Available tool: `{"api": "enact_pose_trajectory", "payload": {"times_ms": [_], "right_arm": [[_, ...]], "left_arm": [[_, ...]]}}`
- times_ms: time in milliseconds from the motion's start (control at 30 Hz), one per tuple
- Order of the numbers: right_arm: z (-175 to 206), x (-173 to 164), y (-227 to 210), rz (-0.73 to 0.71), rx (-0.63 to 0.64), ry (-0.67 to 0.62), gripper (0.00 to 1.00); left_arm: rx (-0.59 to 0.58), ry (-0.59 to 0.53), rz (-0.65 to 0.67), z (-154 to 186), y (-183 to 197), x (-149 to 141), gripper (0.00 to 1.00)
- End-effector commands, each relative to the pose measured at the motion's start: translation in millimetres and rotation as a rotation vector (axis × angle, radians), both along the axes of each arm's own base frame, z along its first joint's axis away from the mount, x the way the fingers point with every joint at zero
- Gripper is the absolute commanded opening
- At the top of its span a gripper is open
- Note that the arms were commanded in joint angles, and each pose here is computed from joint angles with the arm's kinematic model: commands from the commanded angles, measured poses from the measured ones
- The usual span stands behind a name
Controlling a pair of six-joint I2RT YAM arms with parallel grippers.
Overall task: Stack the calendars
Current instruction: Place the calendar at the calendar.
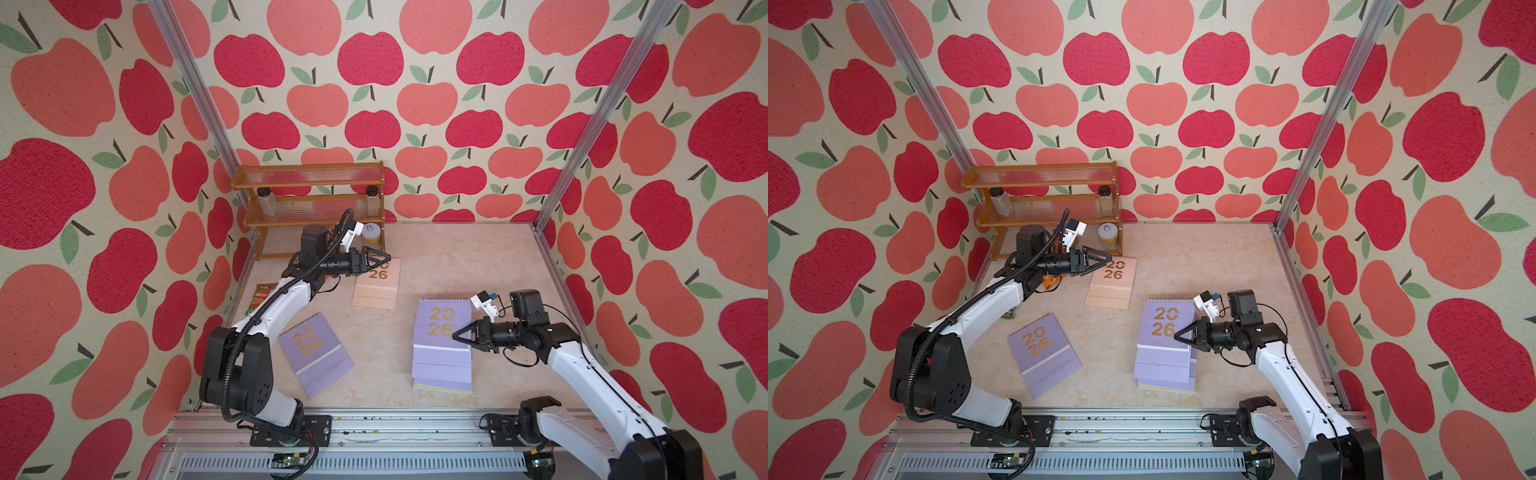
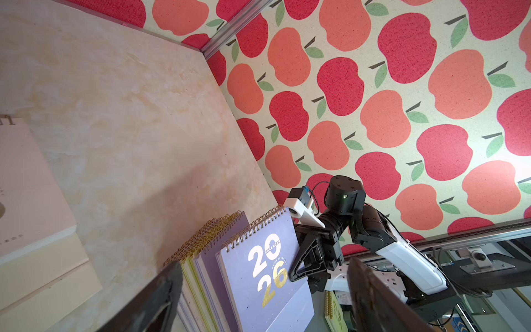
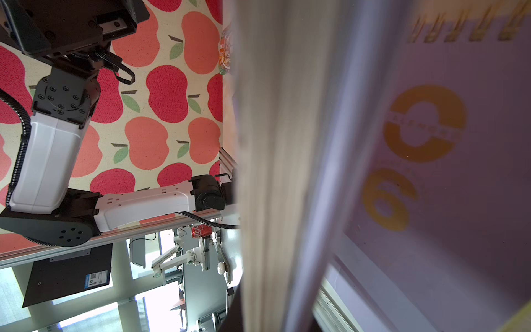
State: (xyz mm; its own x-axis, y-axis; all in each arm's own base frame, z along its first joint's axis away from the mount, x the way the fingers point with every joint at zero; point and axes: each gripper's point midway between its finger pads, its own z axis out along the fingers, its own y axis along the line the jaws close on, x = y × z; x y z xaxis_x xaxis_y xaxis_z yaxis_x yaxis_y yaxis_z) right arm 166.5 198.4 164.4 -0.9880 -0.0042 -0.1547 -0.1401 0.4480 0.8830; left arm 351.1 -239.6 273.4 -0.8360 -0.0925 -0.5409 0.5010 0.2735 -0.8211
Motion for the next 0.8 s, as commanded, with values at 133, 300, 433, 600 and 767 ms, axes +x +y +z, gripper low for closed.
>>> {"api": "enact_pose_trajectory", "payload": {"times_ms": [133,300,433,600,767], "right_arm": [[-9,1,-6,-0.031,0.005,0.026,0.0],[-16,5,-7,-0.038,0.003,0.044,0.0],[-20,6,-7,-0.031,0.001,0.059,0.0],[-29,6,-8,-0.028,-0.021,0.08,0.0],[-36,6,-10,-0.033,-0.052,0.096,0.03]], "left_arm": [[-0.008,-0.028,-0.001,6,0,2,0.88],[-0.007,-0.028,-0.004,5,0,3,0.88],[-0.005,-0.022,-0.001,2,0,4,0.88],[-0.006,-0.013,-0.002,0,-1,8,0.88],[-0.004,0.001,-0.003,-4,-3,11,0.88]]}}
